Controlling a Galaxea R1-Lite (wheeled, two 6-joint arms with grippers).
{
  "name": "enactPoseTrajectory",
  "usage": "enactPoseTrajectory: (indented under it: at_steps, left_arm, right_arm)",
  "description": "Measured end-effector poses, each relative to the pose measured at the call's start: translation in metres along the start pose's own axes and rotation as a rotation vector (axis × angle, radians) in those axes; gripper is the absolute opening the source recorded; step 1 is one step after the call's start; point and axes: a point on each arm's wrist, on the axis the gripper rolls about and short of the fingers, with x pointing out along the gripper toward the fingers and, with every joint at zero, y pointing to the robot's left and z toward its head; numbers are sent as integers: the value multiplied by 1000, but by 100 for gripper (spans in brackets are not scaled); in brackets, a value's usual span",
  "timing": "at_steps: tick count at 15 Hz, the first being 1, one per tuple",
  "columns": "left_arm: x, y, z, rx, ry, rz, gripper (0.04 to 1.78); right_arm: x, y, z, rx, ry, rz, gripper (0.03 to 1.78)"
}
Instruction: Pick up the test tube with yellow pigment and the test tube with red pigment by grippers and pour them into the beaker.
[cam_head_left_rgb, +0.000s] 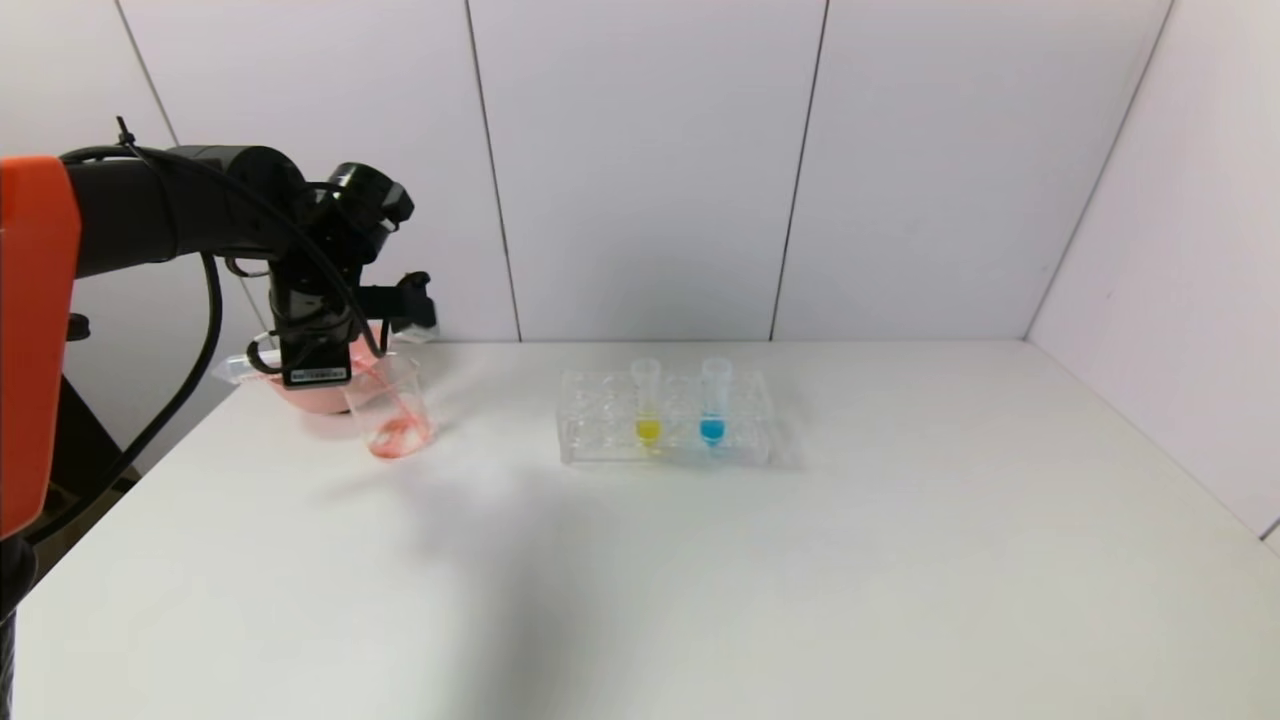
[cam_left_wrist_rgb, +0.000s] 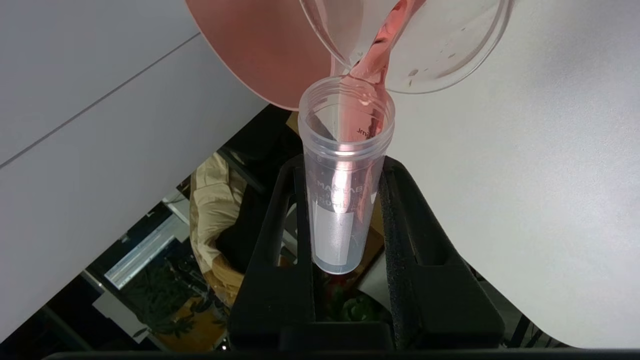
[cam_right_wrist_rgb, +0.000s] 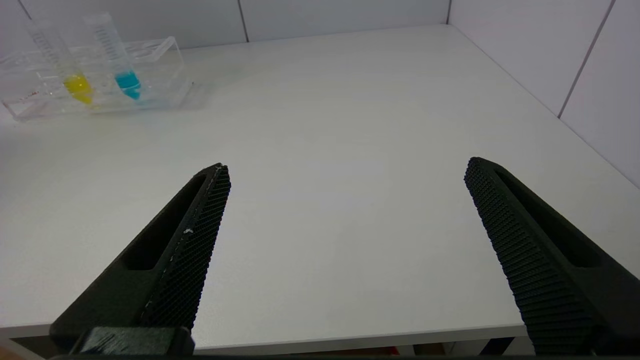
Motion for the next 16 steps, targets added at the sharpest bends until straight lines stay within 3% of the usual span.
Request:
enactPoseTrajectory:
  at_steps: [9, 16]
  left_arm:
    - [-3, -10, 11, 53, 64, 17, 42]
    - [-10, -8, 6, 39, 44, 17, 42]
  right_arm:
    - [0, 0, 0, 0, 0, 0, 171]
    - [0, 0, 0, 0, 0, 0, 171]
